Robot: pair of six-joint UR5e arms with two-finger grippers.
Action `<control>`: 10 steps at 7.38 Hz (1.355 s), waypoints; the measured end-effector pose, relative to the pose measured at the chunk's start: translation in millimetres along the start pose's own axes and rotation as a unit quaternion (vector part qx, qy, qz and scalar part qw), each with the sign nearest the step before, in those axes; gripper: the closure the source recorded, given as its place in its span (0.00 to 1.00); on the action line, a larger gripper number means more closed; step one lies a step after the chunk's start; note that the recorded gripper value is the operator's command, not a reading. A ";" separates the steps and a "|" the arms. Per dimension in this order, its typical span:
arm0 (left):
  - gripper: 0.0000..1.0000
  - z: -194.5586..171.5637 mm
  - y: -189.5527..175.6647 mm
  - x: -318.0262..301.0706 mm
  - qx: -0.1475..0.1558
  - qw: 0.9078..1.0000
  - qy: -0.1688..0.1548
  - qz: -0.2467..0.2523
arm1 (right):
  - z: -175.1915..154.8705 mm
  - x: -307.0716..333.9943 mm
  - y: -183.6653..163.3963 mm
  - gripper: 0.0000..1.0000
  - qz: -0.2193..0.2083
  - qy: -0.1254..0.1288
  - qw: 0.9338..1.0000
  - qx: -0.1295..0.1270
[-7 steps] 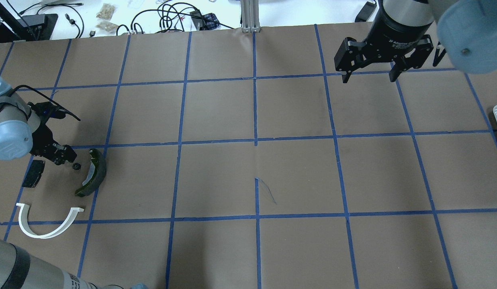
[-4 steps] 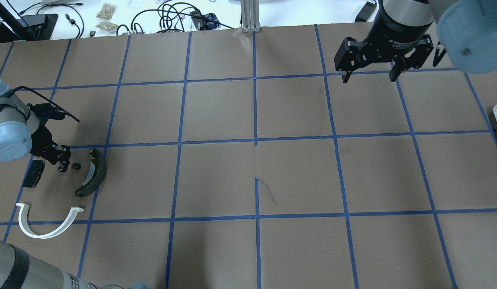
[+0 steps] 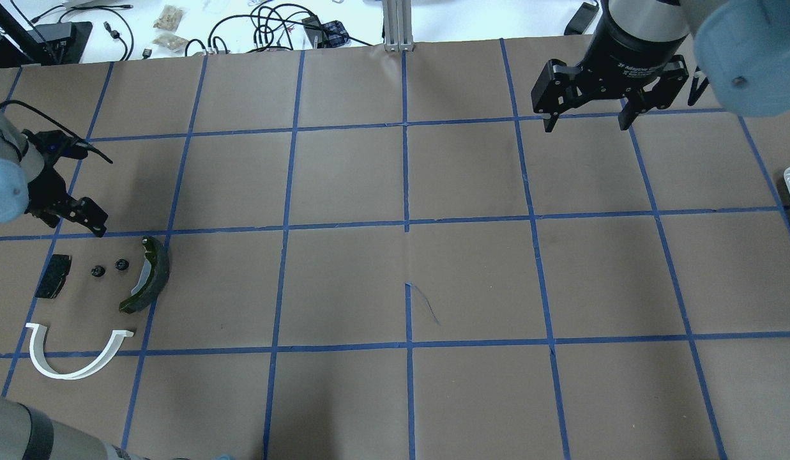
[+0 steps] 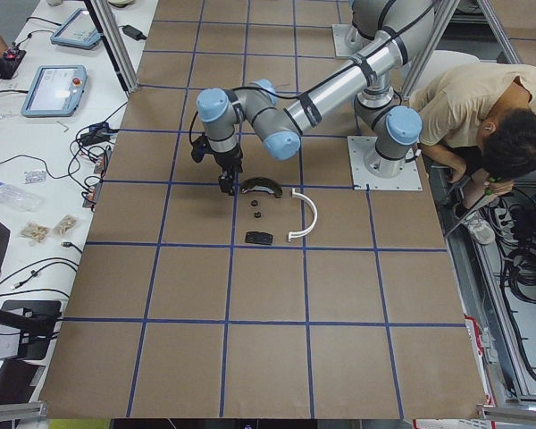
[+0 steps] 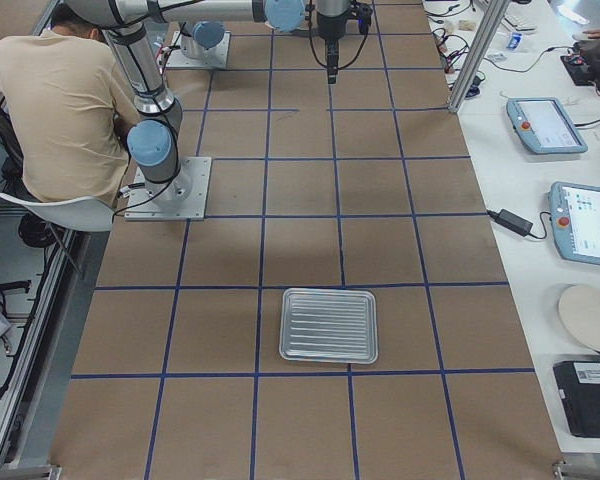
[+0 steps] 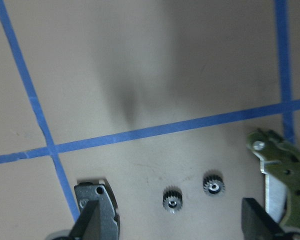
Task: Place bearing gear from tray to pile
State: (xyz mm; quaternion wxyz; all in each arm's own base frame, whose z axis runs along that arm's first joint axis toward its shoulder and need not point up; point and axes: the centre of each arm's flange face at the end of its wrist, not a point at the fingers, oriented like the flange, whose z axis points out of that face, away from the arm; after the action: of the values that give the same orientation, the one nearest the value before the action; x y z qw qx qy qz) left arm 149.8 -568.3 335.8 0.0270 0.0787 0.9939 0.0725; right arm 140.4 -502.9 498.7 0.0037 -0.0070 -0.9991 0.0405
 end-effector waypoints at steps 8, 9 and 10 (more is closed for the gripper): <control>0.00 -166.3 67.9 292.0 0.099 0.990 0.037 -0.089 | 0.3 3.7 -1.0 0.00 0.002 0.003 1.000 0.000; 0.00 -170.5 65.9 296.3 0.112 0.990 0.030 -0.085 | 0.4 3.9 -1.0 0.00 0.002 0.002 1.000 0.000; 0.00 -173.4 69.1 298.5 0.090 0.992 0.032 -0.082 | 0.6 4.1 -1.0 0.00 0.002 0.002 1.000 0.000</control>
State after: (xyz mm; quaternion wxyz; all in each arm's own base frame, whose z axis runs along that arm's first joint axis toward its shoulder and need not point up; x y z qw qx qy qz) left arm -145.4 -477.2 504.7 -0.0065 -0.0038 0.9998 -0.0168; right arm 136.3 -503.9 498.3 0.0058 -0.0092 -0.9991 0.0405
